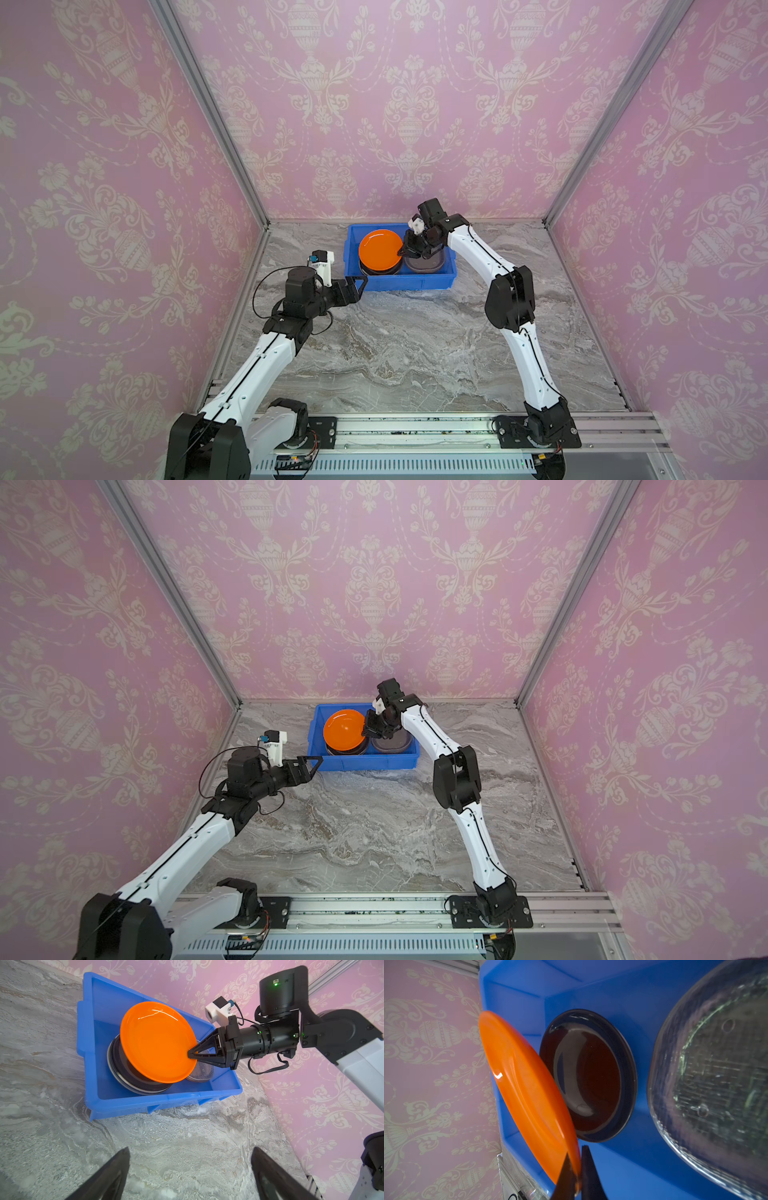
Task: Place the plates into the plastic bin on the countertop
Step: Place the plate in the plastic bin.
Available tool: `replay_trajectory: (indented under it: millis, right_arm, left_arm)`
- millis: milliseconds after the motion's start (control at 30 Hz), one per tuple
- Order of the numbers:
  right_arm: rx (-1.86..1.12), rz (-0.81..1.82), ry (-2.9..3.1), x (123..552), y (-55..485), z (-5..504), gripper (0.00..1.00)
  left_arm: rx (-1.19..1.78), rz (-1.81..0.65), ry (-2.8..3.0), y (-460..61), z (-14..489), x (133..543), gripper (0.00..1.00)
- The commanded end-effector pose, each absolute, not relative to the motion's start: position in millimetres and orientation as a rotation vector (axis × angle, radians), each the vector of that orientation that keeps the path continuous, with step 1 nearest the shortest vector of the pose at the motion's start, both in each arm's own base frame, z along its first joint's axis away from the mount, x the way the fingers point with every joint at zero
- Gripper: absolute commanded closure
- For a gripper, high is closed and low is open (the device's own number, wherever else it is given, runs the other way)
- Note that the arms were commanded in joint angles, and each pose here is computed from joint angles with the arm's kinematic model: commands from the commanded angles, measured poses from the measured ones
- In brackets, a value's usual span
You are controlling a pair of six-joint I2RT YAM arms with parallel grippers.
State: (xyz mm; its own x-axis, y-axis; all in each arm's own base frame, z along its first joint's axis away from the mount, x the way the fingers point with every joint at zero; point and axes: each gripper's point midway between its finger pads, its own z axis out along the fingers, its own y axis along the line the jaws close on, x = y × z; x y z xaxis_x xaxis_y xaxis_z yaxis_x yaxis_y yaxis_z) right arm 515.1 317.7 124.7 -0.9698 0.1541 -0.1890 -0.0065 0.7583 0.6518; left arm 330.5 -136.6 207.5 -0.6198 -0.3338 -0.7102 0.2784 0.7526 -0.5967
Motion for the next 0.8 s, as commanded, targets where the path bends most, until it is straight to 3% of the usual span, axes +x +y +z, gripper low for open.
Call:
replay_trajectory:
  millis: [0,567,667,767]
  right_arm:
    - [0.168,1.061,2.682,527.8,318.3,135.7,1.0]
    - [0.26,1.08,2.72,538.5,320.4,97.7,1.0]
    - [0.258,1.07,2.722,538.3,319.1,97.4,0.96]
    - [0.259,1.064,2.724,538.1,318.0,97.6,0.82]
  left_arm:
    - [-0.019,-0.862,2.063,-141.3,198.0,331.1,0.05]
    - [-0.025,-0.864,2.094,-152.1,183.4,342.5,0.03]
    - [-0.027,-0.859,2.098,-151.9,182.2,343.6,0.03]
    - [-0.029,-0.86,2.101,-152.2,180.9,343.8,0.02]
